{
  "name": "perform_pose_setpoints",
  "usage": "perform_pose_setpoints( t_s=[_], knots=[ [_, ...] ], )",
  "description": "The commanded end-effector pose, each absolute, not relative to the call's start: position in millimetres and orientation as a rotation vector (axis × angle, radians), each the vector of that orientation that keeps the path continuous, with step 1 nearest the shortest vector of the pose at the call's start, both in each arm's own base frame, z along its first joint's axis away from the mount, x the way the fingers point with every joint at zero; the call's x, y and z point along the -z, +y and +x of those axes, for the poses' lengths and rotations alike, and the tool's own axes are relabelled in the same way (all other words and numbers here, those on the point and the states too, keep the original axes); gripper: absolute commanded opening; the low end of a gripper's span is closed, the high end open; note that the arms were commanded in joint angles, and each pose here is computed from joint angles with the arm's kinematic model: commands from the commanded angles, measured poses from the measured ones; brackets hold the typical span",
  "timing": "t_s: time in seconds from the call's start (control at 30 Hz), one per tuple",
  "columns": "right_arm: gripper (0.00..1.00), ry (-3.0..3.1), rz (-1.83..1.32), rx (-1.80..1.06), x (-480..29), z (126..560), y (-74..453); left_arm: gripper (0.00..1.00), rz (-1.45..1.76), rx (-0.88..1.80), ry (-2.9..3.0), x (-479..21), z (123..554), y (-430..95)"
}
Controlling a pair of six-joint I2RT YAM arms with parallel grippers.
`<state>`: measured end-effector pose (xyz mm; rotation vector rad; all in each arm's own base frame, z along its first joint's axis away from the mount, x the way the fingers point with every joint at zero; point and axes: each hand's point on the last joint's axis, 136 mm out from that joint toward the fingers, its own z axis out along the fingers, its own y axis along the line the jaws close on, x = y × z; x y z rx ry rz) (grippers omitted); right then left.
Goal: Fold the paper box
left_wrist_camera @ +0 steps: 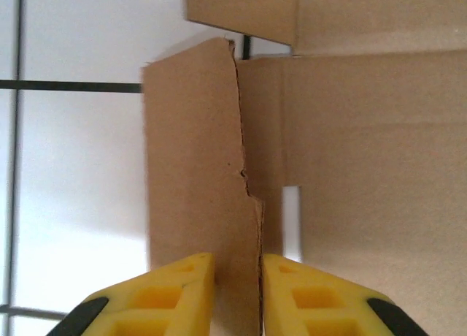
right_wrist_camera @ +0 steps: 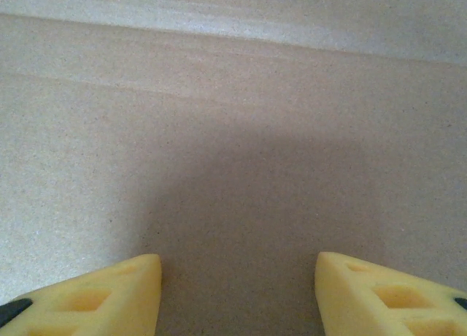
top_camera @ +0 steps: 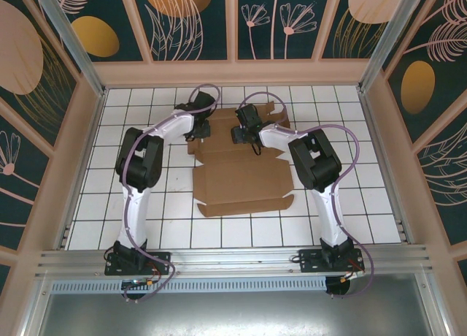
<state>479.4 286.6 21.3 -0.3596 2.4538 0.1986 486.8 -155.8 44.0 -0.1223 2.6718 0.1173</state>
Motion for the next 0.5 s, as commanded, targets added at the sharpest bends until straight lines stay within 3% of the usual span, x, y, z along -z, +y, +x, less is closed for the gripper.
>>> perform_pose_setpoints(
  t_s=[0.0,0.1,0.23,0.3,0.47],
  knots=[
    [0.58,2.777,-0.398,-0.123,51,416,254,0.34,-0.277,-0.033,2.545,-109,493,-116],
    [0.61,2.725,-0.377,-0.203,22,423,264,0.37,-0.317,0.091,2.421,-159,492,-105],
    [0.64,2.621,-0.308,-0.411,-29,430,279,0.31,-0.245,0.306,2.347,-188,476,-141],
    [0.65,2.573,-0.238,-0.497,-49,439,269,0.27,-0.176,0.382,2.356,-180,461,-179],
    [0.63,2.557,-0.169,-0.431,-58,464,233,0.10,-0.112,0.751,2.539,-100,419,-273]
  ],
)
